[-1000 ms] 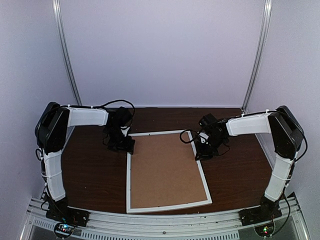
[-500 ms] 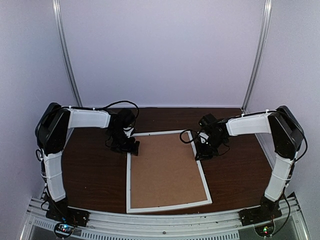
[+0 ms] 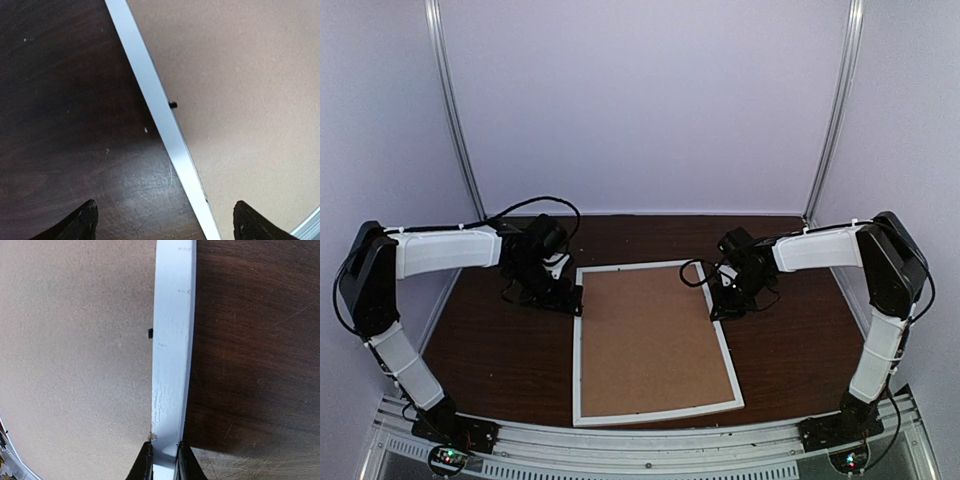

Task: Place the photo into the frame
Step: Press the fastener onto the backboard.

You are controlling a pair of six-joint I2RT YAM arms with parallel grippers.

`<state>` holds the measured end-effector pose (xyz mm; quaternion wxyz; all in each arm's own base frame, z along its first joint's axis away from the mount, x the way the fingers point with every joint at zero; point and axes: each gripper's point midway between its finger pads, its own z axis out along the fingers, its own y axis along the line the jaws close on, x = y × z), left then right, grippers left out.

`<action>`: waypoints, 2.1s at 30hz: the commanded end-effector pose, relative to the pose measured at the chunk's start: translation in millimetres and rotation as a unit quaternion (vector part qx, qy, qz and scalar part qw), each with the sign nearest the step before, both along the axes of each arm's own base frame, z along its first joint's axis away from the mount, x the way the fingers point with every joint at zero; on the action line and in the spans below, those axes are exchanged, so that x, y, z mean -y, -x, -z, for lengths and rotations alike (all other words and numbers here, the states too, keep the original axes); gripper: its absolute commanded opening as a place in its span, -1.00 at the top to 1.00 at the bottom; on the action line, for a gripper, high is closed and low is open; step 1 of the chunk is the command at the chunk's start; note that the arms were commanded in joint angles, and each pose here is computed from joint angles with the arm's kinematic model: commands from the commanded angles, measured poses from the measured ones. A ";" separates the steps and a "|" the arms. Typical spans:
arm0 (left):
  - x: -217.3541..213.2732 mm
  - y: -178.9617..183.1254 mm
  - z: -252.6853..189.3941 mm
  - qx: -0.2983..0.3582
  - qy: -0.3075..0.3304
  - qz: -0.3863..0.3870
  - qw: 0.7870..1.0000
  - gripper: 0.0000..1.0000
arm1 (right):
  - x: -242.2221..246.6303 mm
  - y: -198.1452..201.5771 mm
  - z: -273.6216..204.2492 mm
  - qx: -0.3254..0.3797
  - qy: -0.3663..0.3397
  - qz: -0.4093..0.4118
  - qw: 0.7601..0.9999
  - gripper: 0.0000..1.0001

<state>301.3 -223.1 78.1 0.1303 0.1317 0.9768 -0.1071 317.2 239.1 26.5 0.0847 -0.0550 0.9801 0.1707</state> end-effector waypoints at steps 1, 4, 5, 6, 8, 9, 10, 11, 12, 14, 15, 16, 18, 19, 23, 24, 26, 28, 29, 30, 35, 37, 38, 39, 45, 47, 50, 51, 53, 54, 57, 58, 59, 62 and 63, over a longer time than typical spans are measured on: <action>-3.0 24.9 13.2 -0.028 -0.010 -0.005 1.000 -0.89 | 0.3 -2.2 9.5 0.006 0.006 0.008 1.000 0.90; -3.3 33.5 24.3 -0.040 -0.023 -0.006 0.999 -0.89 | -0.2 -2.3 9.2 0.005 0.004 0.008 1.000 0.90; -4.2 35.5 27.1 -0.042 -0.028 -0.008 0.999 -0.89 | 0.1 -1.8 9.0 0.006 0.005 0.008 1.000 0.90; -4.8 37.4 29.3 -0.045 -0.031 -0.010 0.998 -0.89 | 0.2 -1.7 8.9 0.006 0.004 0.008 1.000 0.90; -6.2 40.1 32.6 -0.048 -0.036 -0.013 0.998 -0.89 | 0.8 -0.7 8.5 0.006 0.004 0.009 1.000 0.90; -7.7 40.7 34.1 -0.048 -0.040 -0.016 0.998 -0.89 | 1.3 -0.6 8.7 0.006 0.005 0.009 1.000 0.90; -8.8 40.9 35.5 -0.049 -0.042 -0.017 0.998 -0.89 | 1.3 -0.2 8.8 0.006 0.005 0.009 1.000 0.90; -9.4 40.9 37.0 -0.050 -0.045 -0.017 0.998 -0.89 | 1.3 -0.2 8.6 0.006 0.004 0.009 1.000 0.90; -9.6 40.8 38.7 -0.051 -0.047 -0.017 0.997 -0.89 | 1.3 0.1 8.6 0.005 0.004 0.009 1.000 0.90; -10.0 41.4 42.3 -0.057 -0.051 -0.017 0.997 -0.89 | 1.3 0.1 8.4 0.006 0.004 0.009 1.000 0.90; -10.5 41.8 44.5 -0.059 -0.053 -0.017 0.997 -0.88 | 1.7 0.1 8.0 0.006 0.004 0.009 1.000 0.90; -11.7 41.2 45.6 -0.059 -0.058 -0.018 0.996 -0.89 | 1.7 0.1 8.2 0.006 0.005 0.009 1.000 0.90; -13.7 41.4 47.1 -0.061 -0.065 -0.019 0.996 -0.89 | 1.4 -0.1 7.9 0.006 0.005 0.008 1.000 0.90; -17.3 37.9 47.3 -0.052 -0.077 -0.022 0.995 -0.89 | 1.2 0.0 8.0 0.006 0.004 0.008 1.000 0.90; -18.3 36.0 51.7 -0.055 -0.087 -0.020 0.994 -0.89 | 0.6 0.1 8.7 0.004 0.004 0.007 1.000 0.90; -18.7 35.7 52.9 -0.056 -0.090 -0.021 0.994 -0.89 | 0.6 0.0 8.6 0.004 0.004 0.007 1.000 0.90; -18.3 34.6 54.2 -0.056 -0.091 -0.021 0.994 -0.89 | 0.3 -0.5 8.0 0.004 0.003 0.008 1.000 0.90; -16.9 34.6 56.1 -0.060 -0.090 -0.019 0.994 -0.89 | 0.2 -0.8 7.3 0.005 0.004 0.007 1.000 0.90; -16.1 34.8 57.3 -0.062 -0.090 -0.019 0.994 -0.89 | 0.4 -0.8 7.2 0.005 0.005 0.006 1.000 0.90; -15.0 34.8 58.6 -0.064 -0.088 -0.018 0.994 -0.89 | 0.6 -0.9 7.4 0.005 0.005 0.007 1.000 0.90; -9.3 35.2 59.2 -0.066 -0.080 -0.013 0.995 -0.88 | 1.1 0.3 8.5 0.004 0.005 0.007 1.000 0.90; -6.8 37.0 59.6 -0.065 -0.081 -0.010 0.995 -0.88 | 1.5 0.4 9.3 0.003 0.005 0.008 1.000 0.90; -6.1 37.8 61.2 -0.066 -0.081 -0.009 0.994 -0.88 | 0.9 0.4 9.2 0.003 0.004 0.008 1.000 0.90; -3.1 40.0 62.4 -0.072 -0.076 -0.007 0.994 -0.88 | 0.8 0.1 9.4 0.003 0.005 0.008 1.000 0.90; 7.6 47.0 68.3 -0.083 -0.069 0.002 0.994 -0.87 | 0.7 -0.3 8.9 0.004 0.005 0.006 1.000 0.91; 9.5 47.9 69.4 -0.085 -0.068 0.003 0.994 -0.88 | 0.4 -0.1 9.3 0.003 0.004 0.006 1.000 0.91; 12.6 46.5 67.9 -0.083 -0.065 0.005 0.994 -0.88 | -0.1 -0.1 10.2 0.002 0.004 0.005 1.000 0.91; 14.5 45.3 65.1 -0.079 -0.062 0.007 0.995 -0.88 | -0.1 0.0 10.7 0.001 0.004 0.006 1.000 0.91; 19.2 40.7 56.4 -0.066 -0.053 0.012 0.996 -0.87 | -0.4 -0.2 10.5 0.002 0.003 0.004 1.000 0.91; 22.3 38.0 50.6 -0.056 -0.047 0.014 0.997 -0.87 | -0.4 -0.4 9.9 0.003 0.004 0.004 1.000 0.91; 27.8 32.8 34.5 -0.035 -0.027 0.016 0.999 -0.88 | -0.5 -0.7 9.8 0.003 0.003 0.004 1.000 0.91; 28.6 31.8 29.5 -0.029 -0.023 0.016 0.999 -0.88 | -0.4 -0.8 9.8 0.003 0.003 0.005 1.000 0.91; 28.5 31.6 25.7 -0.025 -0.020 0.016 0.999 -0.88 | -0.3 -0.8 10.0 0.003 0.003 0.006 1.000 0.91; 22.9 36.7 20.3 -0.025 -0.023 0.017 0.999 -0.88 | 0.0 0.6 11.0 0.002 0.003 0.006 1.000 0.90; 19.7 40.3 19.5 -0.028 -0.026 0.018 0.999 -0.89 | 0.4 0.5 11.4 0.002 0.003 0.007 1.000 0.90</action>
